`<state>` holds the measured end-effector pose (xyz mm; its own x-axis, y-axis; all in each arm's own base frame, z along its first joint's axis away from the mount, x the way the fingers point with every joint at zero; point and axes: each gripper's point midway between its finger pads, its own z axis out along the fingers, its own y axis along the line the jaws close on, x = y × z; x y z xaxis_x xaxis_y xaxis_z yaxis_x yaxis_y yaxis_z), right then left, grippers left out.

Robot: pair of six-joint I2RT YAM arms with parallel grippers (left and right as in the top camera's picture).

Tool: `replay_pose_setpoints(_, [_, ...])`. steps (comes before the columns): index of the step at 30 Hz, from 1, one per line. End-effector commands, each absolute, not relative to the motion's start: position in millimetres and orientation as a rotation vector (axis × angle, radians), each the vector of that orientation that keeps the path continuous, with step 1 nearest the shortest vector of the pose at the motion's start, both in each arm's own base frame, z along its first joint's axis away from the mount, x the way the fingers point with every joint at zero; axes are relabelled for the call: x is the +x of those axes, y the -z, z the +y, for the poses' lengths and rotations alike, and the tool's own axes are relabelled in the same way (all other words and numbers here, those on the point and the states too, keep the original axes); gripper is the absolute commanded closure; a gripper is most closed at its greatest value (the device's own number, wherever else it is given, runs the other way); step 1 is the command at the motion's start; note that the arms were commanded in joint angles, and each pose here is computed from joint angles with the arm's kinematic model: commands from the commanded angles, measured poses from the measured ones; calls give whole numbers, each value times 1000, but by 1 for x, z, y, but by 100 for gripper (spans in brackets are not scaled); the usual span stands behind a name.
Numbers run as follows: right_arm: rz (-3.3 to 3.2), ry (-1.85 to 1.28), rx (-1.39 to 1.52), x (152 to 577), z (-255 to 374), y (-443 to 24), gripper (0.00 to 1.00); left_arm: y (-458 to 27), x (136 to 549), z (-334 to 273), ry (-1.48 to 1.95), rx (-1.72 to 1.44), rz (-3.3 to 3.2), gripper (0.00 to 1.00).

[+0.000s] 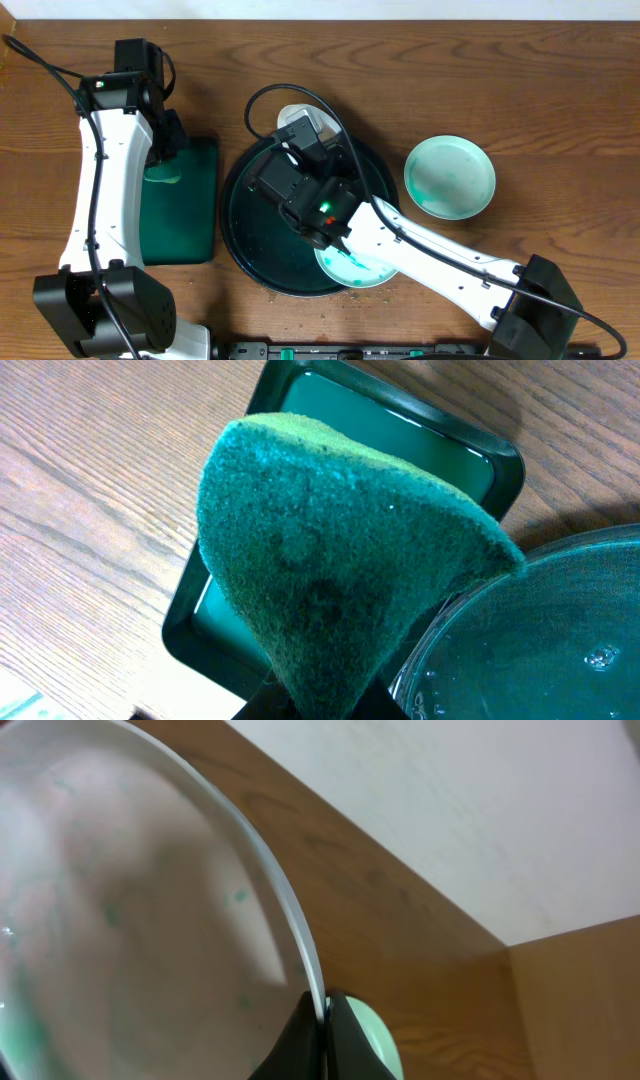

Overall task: Clean dirty plates on tray and stack at the side
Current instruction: 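Lift the plate with the right gripper and stack it on the side plate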

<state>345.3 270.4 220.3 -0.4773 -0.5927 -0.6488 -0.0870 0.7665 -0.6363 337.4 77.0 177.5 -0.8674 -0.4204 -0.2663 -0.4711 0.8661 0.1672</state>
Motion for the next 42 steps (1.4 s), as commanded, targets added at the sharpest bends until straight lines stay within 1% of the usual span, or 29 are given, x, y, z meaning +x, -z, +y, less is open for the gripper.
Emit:
replay_pose_setpoints(1, [1910, 776, -434, 348, 251, -250, 99, -184, 339, 82, -353, -703, 2793, 93])
replay_pose_setpoints(4, [1890, 804, -416, 348, 248, -255, 99, -184, 339, 82, -353, -703, 2793, 93])
replay_pose_setpoints(8, [1952, 725, -479, 347, 258, -241, 99, -184, 339, 82, -353, -703, 2793, 93])
replay_pose_setpoints(15, [2171, 390, -663, 334, 293, -195, 99, -184, 338, 81, -353, -702, 2793, 93])
replay_pose_setpoints(24, [2396, 50, -644, 342, 293, -166, 99, -183, 337, 81, -356, -703, 2800, 92])
replay_pose_setpoints(32, [2521, -278, -576, 356, 277, -167, 99, -183, 337, 81, -356, -703, 2800, 93])
replay_pose_setpoints(42, [2579, -543, -406, 376, 236, -180, 99, -183, 337, 81, -356, -702, 2800, 92])
